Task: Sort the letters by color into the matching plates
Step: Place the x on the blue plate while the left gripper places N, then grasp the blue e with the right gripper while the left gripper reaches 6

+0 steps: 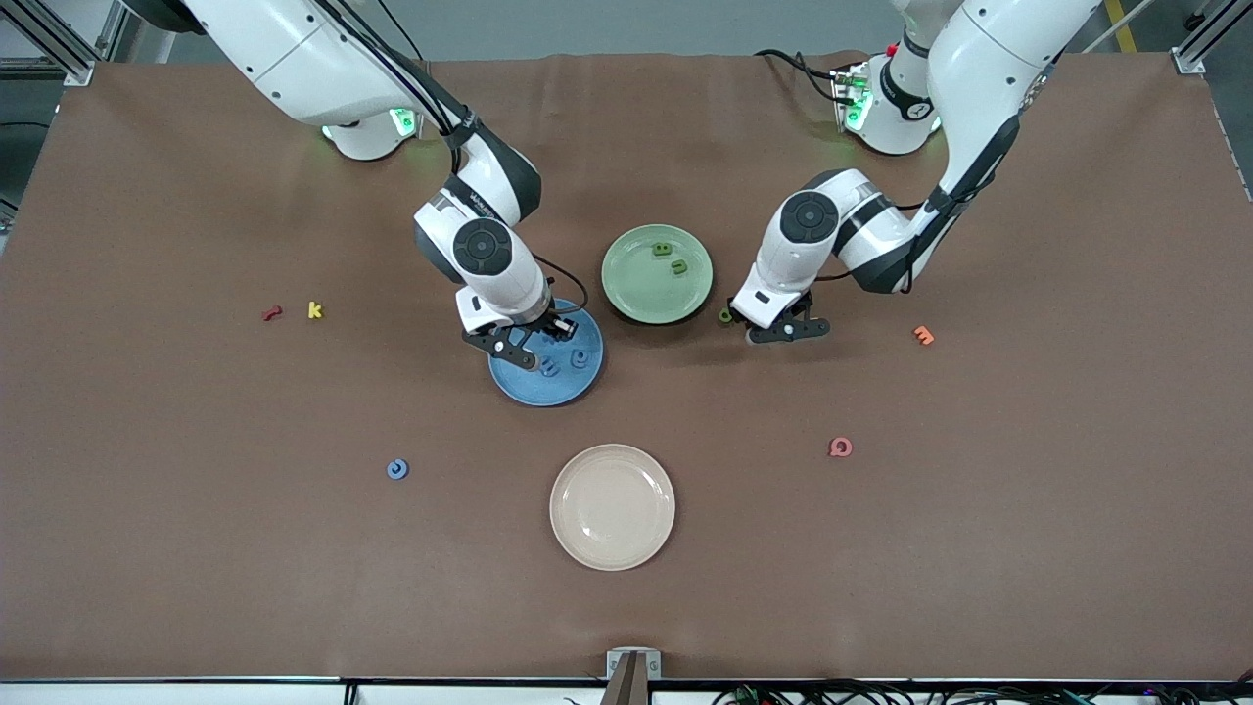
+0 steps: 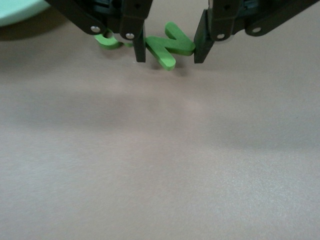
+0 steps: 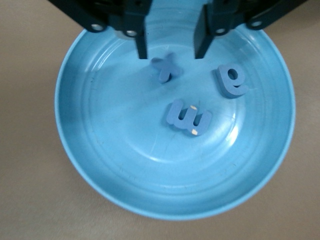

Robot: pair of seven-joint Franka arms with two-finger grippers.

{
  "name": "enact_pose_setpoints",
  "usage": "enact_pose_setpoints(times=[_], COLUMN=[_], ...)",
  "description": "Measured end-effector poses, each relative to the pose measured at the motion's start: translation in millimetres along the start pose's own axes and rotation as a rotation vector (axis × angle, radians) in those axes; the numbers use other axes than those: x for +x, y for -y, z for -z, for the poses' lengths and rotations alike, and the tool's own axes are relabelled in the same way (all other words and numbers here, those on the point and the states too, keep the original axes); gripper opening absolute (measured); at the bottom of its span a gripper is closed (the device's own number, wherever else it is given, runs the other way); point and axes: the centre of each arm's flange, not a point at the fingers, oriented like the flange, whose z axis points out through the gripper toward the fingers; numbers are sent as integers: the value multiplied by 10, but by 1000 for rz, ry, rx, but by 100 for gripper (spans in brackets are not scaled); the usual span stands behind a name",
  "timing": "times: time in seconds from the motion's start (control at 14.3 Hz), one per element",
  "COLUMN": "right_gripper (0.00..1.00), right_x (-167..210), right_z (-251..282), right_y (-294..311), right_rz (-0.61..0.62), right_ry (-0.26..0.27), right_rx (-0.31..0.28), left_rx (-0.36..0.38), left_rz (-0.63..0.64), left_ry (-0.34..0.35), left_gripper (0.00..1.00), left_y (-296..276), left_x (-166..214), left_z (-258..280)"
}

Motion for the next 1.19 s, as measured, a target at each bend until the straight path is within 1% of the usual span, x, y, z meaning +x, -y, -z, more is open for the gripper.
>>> enact_pose_setpoints(times=[0.21, 0.35, 0.56, 0.7, 0.84, 0.91, 0.98, 1.05, 1.12, 1.19], right_gripper=[81, 100, 100, 100, 100, 100, 97, 96, 93, 93], right_x=[8, 159, 739, 1200, 1583, 1747, 1897, 2038, 2162, 2280], right_z=[2, 95, 310, 465, 575, 607, 618, 613, 592, 568], right_y=[17, 22, -197, -446, -714, -848, -980, -1100, -1197, -1273], right_rz=[2, 28, 101, 155, 209, 237, 261, 284, 302, 313], right_ry=[-3, -19, -42, -58, -77, -91, -102, -111, -116, -120], right_rx=[4, 20, 33, 42, 43, 35, 24, 13, 4, -2], left_rx=[5, 2, -7, -11, -17, -21, -26, -32, -37, -40], left_rz=[39, 65, 83, 80, 80, 81, 83, 88, 91, 93], left_ry=[14, 19, 29, 47, 70, 81, 89, 96, 101, 105], left_gripper=[43, 43, 43, 43, 43, 43, 43, 43, 43, 43], left_y=[-265, -453, -775, -1039, -1255, -1336, -1401, -1454, -1500, -1545], left_x=[-54, -136, -392, -615, -777, -829, -860, -870, -877, -884], left_z=[247, 380, 468, 447, 391, 364, 343, 333, 324, 313])
